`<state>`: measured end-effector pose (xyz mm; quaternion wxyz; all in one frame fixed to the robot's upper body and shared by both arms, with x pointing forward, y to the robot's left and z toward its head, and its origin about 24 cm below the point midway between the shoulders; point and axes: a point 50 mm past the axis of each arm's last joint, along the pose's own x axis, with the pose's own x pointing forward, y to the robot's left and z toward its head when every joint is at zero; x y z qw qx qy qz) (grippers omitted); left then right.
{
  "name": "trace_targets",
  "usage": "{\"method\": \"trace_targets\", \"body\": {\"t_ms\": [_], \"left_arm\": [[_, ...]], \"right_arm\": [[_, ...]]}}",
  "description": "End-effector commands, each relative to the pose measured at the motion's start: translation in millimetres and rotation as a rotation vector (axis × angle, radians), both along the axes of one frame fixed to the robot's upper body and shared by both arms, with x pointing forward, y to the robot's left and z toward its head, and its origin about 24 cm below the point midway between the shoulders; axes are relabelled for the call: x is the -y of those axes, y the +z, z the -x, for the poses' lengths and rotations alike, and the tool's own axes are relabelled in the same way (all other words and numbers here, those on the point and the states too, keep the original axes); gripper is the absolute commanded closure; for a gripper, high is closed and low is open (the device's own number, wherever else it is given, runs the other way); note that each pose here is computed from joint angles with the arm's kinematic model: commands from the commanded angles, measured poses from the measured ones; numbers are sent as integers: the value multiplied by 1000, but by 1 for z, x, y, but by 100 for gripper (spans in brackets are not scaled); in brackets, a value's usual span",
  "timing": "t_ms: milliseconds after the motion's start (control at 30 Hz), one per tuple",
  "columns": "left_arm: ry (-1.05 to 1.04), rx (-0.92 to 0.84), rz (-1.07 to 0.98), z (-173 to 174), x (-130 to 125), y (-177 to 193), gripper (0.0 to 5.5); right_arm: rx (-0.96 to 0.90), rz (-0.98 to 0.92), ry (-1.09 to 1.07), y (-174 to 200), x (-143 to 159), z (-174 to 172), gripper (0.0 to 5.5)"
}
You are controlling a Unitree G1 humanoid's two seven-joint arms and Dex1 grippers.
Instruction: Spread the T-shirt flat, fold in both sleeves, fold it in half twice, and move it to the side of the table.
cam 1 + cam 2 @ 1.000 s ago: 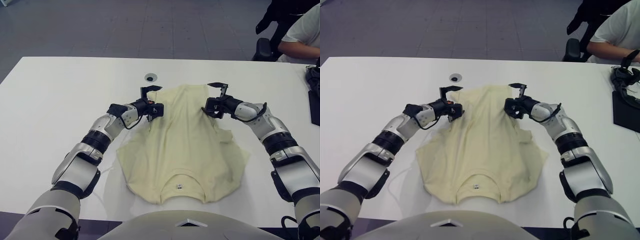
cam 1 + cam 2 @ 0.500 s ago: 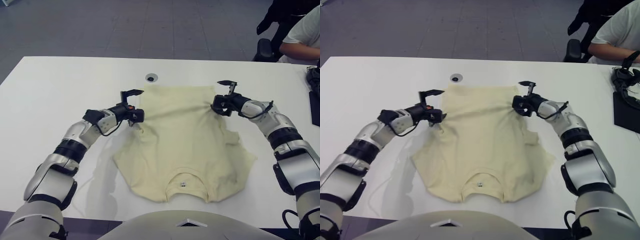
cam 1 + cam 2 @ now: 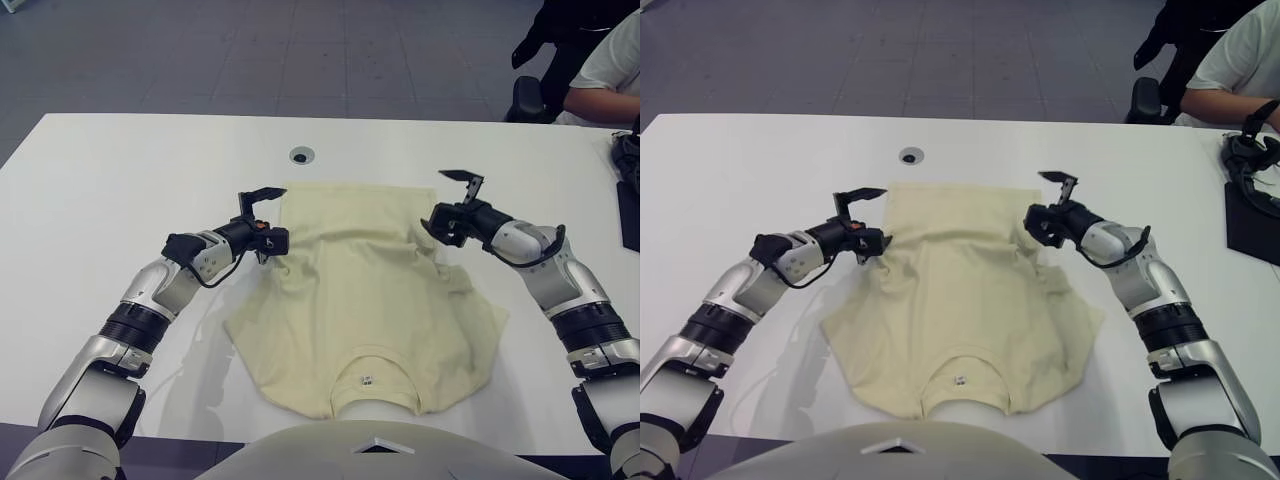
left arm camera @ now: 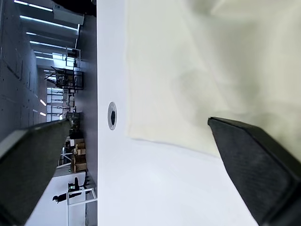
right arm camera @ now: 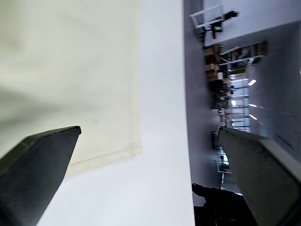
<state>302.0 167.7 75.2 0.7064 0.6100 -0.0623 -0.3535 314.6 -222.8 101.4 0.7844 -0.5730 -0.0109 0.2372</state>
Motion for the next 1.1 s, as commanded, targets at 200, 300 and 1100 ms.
{"method": "trace_targets", "body": {"t_ms": [200,300,1100], "left_arm": [[86,86,-44,-3,-20,9,12],[118,122,-38,-1,-26,11,12],[133,143,148,25,-25,43,12]], "right_arm": [[-147,-256,135,25,16,43,10],[-187,-330,162,37,37,59,10],[-798,185,182,-16,65,139,10]]}}
